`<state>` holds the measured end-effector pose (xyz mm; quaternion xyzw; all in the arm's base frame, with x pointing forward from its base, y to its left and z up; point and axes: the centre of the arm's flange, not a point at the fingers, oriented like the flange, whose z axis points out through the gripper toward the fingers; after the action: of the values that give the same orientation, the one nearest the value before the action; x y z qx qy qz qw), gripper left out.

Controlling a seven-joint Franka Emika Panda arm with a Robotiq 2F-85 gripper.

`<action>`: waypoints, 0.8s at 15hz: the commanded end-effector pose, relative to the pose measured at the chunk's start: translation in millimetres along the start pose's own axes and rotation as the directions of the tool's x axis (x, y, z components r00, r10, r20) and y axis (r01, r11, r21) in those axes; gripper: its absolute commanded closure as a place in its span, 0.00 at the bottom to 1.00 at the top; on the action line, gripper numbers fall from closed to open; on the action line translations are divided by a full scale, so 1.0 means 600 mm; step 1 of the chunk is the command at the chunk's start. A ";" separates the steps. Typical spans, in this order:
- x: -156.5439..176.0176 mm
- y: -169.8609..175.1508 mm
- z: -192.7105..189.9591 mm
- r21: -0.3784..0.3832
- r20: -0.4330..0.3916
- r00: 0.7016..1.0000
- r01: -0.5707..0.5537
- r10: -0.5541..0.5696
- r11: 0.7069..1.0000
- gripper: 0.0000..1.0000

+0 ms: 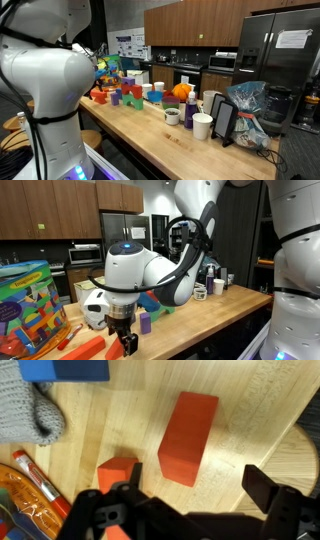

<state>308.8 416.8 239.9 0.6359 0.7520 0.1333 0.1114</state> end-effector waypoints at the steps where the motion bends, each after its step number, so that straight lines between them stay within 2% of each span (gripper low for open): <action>1: -0.004 0.005 0.002 -0.016 0.008 0.998 -0.061 0.061 0.998 0.00; 4: -0.007 0.010 0.000 -0.019 0.013 0.996 -0.092 0.092 0.996 0.00; 12: -0.016 0.030 0.009 0.030 0.013 0.991 -0.134 0.134 0.991 0.00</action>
<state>320.1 411.7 240.1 0.6819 0.7122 0.1321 0.1016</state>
